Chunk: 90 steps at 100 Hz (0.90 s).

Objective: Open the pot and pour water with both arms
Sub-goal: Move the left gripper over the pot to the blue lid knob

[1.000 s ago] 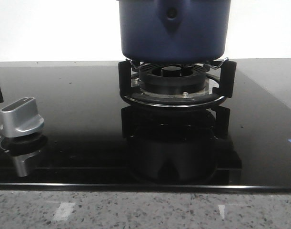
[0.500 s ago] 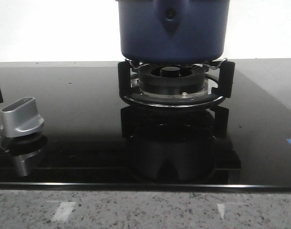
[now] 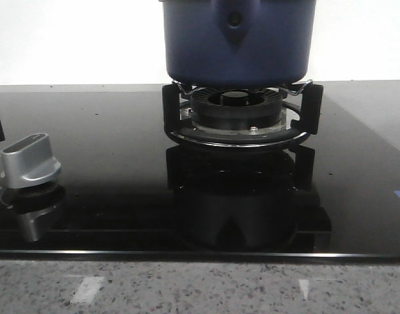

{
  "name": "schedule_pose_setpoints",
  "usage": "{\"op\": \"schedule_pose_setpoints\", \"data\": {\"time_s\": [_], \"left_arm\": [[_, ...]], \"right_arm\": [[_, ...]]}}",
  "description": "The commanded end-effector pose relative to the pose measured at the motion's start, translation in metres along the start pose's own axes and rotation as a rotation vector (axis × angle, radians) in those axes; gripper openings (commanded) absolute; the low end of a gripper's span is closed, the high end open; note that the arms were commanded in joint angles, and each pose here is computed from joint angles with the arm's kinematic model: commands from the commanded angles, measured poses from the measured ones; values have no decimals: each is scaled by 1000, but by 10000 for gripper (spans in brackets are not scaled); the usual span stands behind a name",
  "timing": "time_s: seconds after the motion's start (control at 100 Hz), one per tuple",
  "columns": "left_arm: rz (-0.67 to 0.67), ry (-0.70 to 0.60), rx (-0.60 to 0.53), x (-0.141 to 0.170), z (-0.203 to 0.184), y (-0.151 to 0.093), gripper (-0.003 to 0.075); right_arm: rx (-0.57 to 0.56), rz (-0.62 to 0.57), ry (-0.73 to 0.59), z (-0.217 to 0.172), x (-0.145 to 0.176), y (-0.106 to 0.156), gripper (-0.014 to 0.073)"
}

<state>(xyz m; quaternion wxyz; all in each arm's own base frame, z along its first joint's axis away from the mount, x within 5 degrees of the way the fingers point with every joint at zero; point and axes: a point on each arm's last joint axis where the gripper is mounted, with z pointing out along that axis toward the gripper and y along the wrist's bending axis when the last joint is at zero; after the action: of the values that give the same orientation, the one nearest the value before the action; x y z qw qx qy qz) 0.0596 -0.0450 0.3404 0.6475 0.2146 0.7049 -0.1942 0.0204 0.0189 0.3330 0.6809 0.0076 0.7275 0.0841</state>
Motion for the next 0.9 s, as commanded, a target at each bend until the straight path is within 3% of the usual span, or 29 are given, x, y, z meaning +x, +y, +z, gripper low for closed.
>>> {"op": "schedule_pose_setpoints", "data": {"time_s": [0.0, 0.23, 0.3, 0.42, 0.65, 0.89], "left_arm": [[38, -71, 28, -24, 7, 0, 433], [0, -81, 119, -43, 49, -1, 433], [55, -74, 148, -47, 62, -3, 439], [158, -69, 221, -54, 87, -11, 516], [71, -16, 271, -67, 147, -16, 524], [40, -66, 398, -81, 203, -25, 524]], "right_arm": [[16, -16, -88, -2, -19, 1, 414], [16, -18, -97, -3, -21, 1, 414], [15, -18, -92, -3, -21, 1, 414], [15, -18, -90, -3, -20, 1, 414], [15, -18, -90, -3, -20, 1, 414], [13, -18, -84, -3, -20, 1, 414]]}}
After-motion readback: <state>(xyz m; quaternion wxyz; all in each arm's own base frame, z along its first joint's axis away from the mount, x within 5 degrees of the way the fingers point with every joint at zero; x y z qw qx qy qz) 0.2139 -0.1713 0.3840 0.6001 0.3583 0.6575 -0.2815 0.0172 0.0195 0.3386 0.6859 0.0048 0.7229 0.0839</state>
